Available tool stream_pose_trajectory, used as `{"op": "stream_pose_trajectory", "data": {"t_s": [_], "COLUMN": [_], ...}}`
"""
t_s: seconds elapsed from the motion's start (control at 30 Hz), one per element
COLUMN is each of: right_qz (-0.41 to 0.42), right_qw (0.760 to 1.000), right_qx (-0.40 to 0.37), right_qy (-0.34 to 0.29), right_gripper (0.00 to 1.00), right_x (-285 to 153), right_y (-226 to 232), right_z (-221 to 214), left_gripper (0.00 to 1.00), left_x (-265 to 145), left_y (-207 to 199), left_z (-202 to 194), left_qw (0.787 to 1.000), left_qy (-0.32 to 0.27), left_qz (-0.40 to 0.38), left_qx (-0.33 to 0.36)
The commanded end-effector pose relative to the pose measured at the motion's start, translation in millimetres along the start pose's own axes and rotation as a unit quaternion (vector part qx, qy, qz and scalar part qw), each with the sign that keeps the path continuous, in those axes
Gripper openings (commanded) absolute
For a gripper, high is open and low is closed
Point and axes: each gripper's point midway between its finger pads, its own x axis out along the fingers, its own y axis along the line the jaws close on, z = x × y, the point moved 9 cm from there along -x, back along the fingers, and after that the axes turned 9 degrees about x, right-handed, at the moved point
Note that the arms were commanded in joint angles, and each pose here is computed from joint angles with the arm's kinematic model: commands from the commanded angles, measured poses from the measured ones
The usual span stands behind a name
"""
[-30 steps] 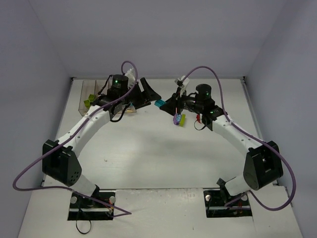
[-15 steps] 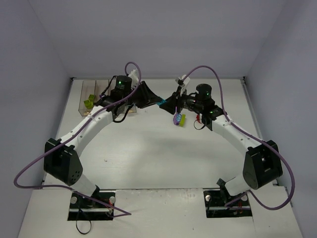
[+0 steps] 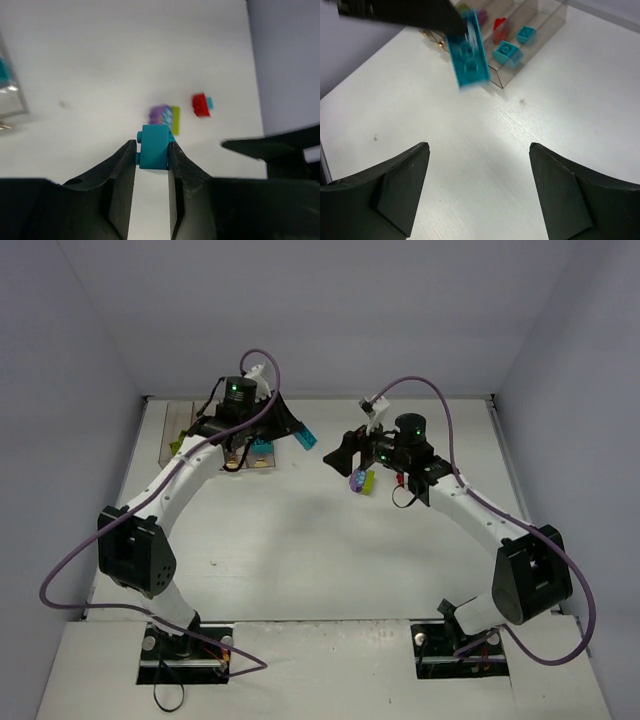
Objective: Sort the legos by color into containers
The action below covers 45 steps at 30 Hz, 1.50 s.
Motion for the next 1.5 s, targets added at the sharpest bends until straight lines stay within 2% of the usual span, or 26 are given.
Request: {"op": "stream_pose_trajectory", "data": {"t_s": [0.0, 0.13, 0.17, 0.23, 0.27, 0.33, 0.4, 0.43, 0.53, 0.6, 0.63, 0.67, 0.73, 0.77, 0.8, 0.93, 1.07, 1.13, 1.23, 1.37, 1.47], "right_qz": [-0.052, -0.079, -0.083, -0.091, -0.096, -0.108, -0.115, -0.120, -0.133, -0.140, -0.144, -0.153, -0.165, -0.172, -0.181, -0.234, -0.271, -0.295, -0.322, -0.337, -0.348], "right_qw": [0.998, 0.996, 0.996, 0.995, 0.995, 0.994, 0.993, 0.992, 0.991, 0.989, 0.989, 0.988, 0.985, 0.984, 0.982, 0.969, 0.956, 0.946, 0.934, 0.925, 0.920], "right_qx": [-0.012, 0.001, 0.008, 0.014, 0.020, 0.025, 0.027, 0.027, 0.032, 0.034, 0.036, 0.037, 0.042, 0.046, 0.051, 0.082, 0.114, 0.133, 0.153, 0.173, 0.182], "right_qy": [-0.037, -0.035, -0.031, -0.032, -0.026, -0.022, -0.021, -0.019, -0.014, -0.012, -0.011, -0.012, -0.010, -0.009, -0.009, -0.008, 0.000, 0.008, 0.020, 0.027, 0.019], "right_gripper": [0.78, 0.78, 0.78, 0.78, 0.78, 0.78, 0.78, 0.78, 0.78, 0.79, 0.79, 0.79, 0.79, 0.79, 0.78, 0.76, 0.74, 0.70, 0.66, 0.58, 0.58], "right_x": [-18, -33, -36, -44, -46, -51, -57, -61, -67, -69, -69, -70, -68, -67, -66, -60, -52, -47, -38, -23, -16], "right_y": [1, 3, 2, 6, 5, 6, 8, 9, 10, 9, 8, 7, 3, 1, -1, -16, -30, -39, -51, -63, -71], "right_z": [17, 9, 2, -1, -7, -12, -15, -17, -21, -24, -25, -25, -27, -28, -30, -38, -47, -55, -66, -69, -64], "left_gripper": [0.00, 0.00, 0.00, 0.00, 0.00, 0.00, 0.00, 0.00, 0.01, 0.08, 0.12, 0.21, 0.28, 0.31, 0.41, 0.59, 0.63, 0.63, 0.64, 0.64, 0.64], "left_x": [-18, -9, 5, 9, 26, 33, 55, 55, 78, 90, 92, 97, 102, 102, 103, 101, 77, 71, 41, 19, 5], "left_y": [33, 71, 85, 95, 109, 116, 132, 131, 151, 159, 161, 165, 169, 168, 168, 165, 147, 138, 107, 83, 69], "left_z": [52, 80, 80, 99, 97, 113, 111, 123, 119, 120, 121, 121, 119, 119, 118, 113, 117, 109, 109, 91, 71], "left_qw": [0.990, 0.974, 0.971, 0.960, 0.957, 0.949, 0.947, 0.943, 0.938, 0.937, 0.936, 0.936, 0.937, 0.937, 0.939, 0.943, 0.948, 0.955, 0.960, 0.969, 0.976], "left_qy": [-0.081, -0.097, -0.083, -0.094, -0.078, -0.093, -0.077, -0.093, -0.071, -0.065, -0.066, -0.066, -0.062, -0.062, -0.061, -0.061, -0.069, -0.060, -0.071, -0.058, -0.046], "left_qz": [0.088, 0.166, 0.184, 0.215, 0.229, 0.246, 0.253, 0.262, 0.282, 0.287, 0.288, 0.288, 0.289, 0.287, 0.282, 0.271, 0.262, 0.244, 0.227, 0.203, 0.175], "left_qx": [0.079, 0.120, 0.126, 0.153, 0.157, 0.173, 0.181, 0.185, 0.189, 0.188, 0.189, 0.189, 0.188, 0.189, 0.188, 0.184, 0.169, 0.156, 0.151, 0.130, 0.122]}}
